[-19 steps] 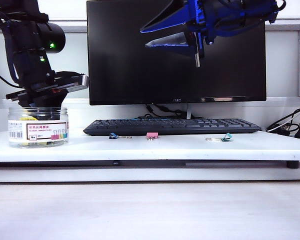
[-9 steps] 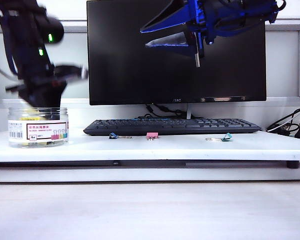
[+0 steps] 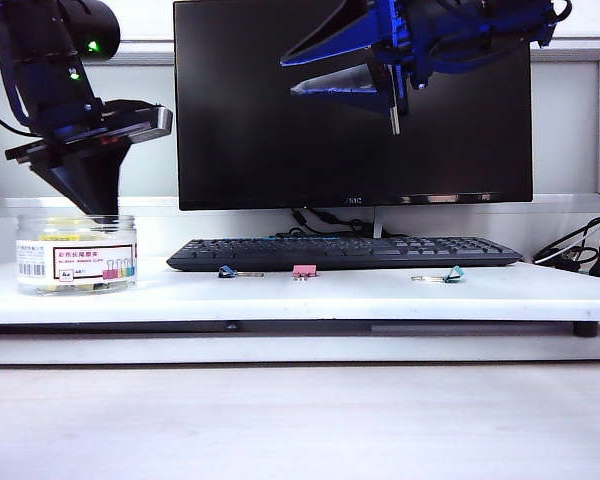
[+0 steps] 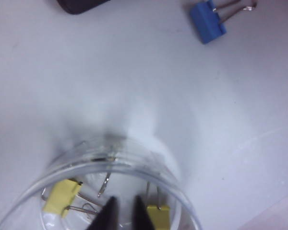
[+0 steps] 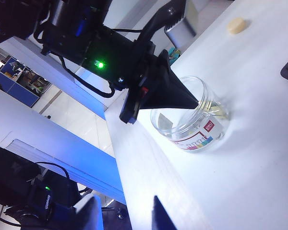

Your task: Take the clips out of the round transparent plastic box and place them on the table.

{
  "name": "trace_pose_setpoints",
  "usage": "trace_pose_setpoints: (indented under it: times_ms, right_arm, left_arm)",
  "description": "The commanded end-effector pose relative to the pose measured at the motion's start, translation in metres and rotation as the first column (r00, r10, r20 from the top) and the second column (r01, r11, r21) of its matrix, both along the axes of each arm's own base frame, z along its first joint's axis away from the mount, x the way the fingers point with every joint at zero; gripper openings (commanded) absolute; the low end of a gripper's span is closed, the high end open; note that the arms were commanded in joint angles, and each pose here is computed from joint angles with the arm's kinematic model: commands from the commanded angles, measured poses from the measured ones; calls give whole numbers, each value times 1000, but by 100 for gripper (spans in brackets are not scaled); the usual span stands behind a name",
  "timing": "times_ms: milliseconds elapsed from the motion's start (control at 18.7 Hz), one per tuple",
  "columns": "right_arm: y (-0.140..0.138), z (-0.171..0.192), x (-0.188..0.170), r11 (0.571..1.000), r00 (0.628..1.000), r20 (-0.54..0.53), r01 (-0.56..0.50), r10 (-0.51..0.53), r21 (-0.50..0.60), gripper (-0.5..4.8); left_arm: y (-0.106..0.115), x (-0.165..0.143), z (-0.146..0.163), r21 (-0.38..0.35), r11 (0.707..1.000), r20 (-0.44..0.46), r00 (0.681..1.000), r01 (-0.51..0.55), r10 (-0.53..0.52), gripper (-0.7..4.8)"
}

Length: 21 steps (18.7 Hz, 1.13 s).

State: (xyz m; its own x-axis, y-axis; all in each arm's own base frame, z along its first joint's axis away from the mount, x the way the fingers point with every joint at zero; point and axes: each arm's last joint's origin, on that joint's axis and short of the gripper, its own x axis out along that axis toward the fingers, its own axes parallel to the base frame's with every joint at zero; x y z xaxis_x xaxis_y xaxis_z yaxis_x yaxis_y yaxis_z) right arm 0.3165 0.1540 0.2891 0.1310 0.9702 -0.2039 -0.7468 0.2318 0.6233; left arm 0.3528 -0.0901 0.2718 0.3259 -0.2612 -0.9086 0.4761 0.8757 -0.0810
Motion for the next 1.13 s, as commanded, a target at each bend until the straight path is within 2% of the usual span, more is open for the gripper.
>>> trace_pose_setpoints:
  times_ms: [54,161,214,268,536,804,1125]
  right_arm:
    - [0,4,-1,1000,1000,23,-14,14,11,148]
    - [0,4,-1,1000,1000,23,-14,14,11,148]
    - [0,4,-1,1000,1000,23,-14,14,11,148]
    - [0,4,-1,1000,1000,23,-14,14,11,148]
    - [0,5,-1,1000,1000,26,-15,15,12,148]
    - [1,7,0,1000,998,60,-15,14,26,148]
    - [1,8,0,999,998,69,-16,14,29,148]
  left_arm:
    - [2,-5,0,35,999,-28,999,40,-39,59]
    - [2,-5,-1,54,998,-33,999,36,-34,69]
    - [2,-5,-3,57,998,-37,999,41,-39,136]
    - [2,-3,-7,78,996,-44,998,45,-41,144]
    - [0,7,-28,104,993,-94,995,51,-41,145]
    - [0,12,-30,115,992,-57,997,54,-48,144]
    - [-3,21,-47,107,992,-84,995,69,-60,144]
